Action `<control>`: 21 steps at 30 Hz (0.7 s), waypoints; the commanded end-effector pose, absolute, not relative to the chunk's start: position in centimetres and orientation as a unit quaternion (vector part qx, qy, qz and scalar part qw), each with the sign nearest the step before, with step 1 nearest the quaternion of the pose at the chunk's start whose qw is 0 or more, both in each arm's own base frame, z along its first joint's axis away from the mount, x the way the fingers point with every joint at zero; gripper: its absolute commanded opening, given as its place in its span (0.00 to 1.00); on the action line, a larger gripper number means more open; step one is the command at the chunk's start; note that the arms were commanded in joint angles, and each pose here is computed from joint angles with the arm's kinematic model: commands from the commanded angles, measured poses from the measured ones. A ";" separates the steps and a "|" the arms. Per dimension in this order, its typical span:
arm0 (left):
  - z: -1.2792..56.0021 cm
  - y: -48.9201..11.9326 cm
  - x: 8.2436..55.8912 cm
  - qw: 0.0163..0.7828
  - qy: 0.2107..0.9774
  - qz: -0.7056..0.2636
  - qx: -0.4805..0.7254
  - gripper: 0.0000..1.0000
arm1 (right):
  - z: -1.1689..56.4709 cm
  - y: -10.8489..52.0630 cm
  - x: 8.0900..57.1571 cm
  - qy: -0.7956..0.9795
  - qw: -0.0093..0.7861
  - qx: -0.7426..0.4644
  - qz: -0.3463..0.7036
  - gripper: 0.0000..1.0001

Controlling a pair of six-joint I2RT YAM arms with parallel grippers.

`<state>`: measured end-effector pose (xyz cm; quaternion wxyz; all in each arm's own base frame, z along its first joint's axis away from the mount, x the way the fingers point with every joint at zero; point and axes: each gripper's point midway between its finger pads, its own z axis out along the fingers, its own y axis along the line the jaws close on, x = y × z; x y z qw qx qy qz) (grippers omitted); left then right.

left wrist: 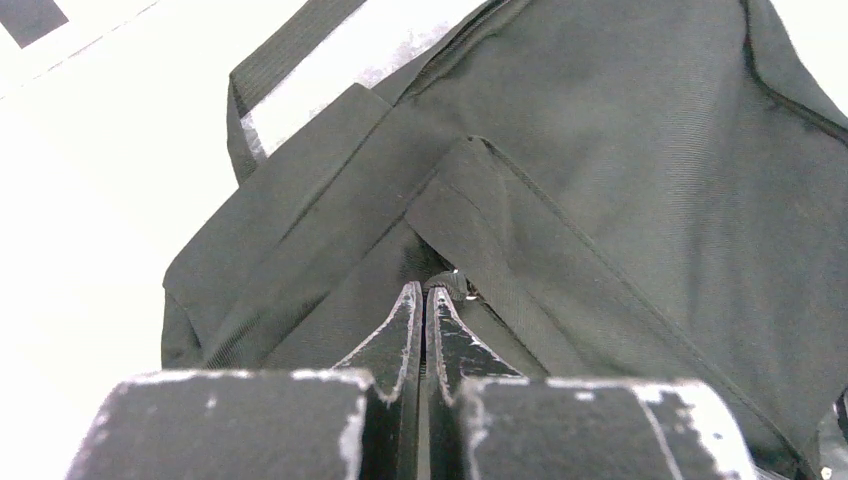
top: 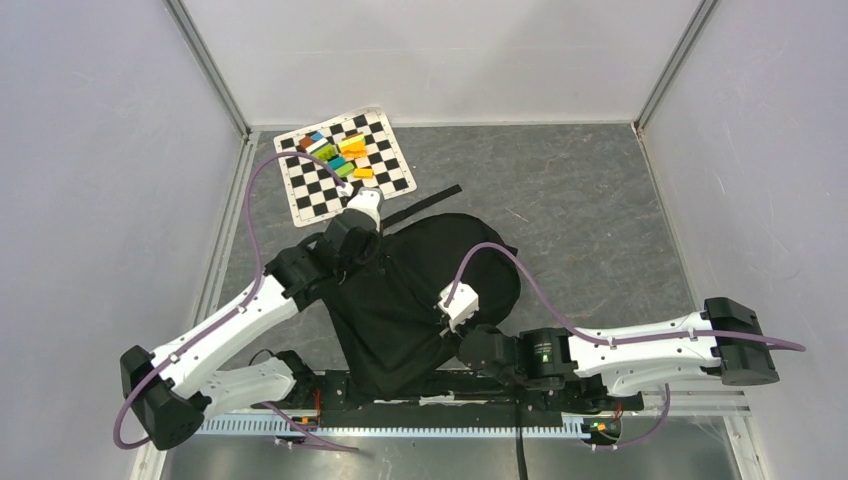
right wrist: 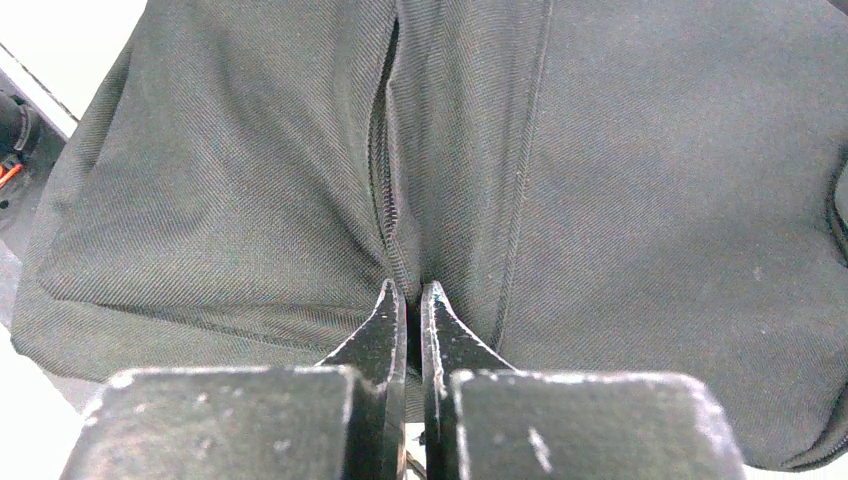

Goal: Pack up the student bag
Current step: Zip the student bag at the center of the board.

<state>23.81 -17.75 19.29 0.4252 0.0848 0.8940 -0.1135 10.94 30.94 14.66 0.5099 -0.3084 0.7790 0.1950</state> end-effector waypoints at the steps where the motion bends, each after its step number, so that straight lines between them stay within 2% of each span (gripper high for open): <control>1: 21.6 -13.9 27.3 0.468 0.882 -0.041 0.044 0.02 | 13.3 28.6 10.7 0.789 0.496 -0.332 0.146 0.00; 11: 19.0 -11.9 30.1 0.446 0.895 -0.008 -0.006 0.02 | 13.5 28.8 10.6 0.786 0.498 -0.334 0.149 0.00; 21: 16.4 -14.8 32.1 0.424 0.904 -0.051 0.015 0.02 | 15.3 31.3 12.1 0.787 0.525 -0.279 0.168 0.00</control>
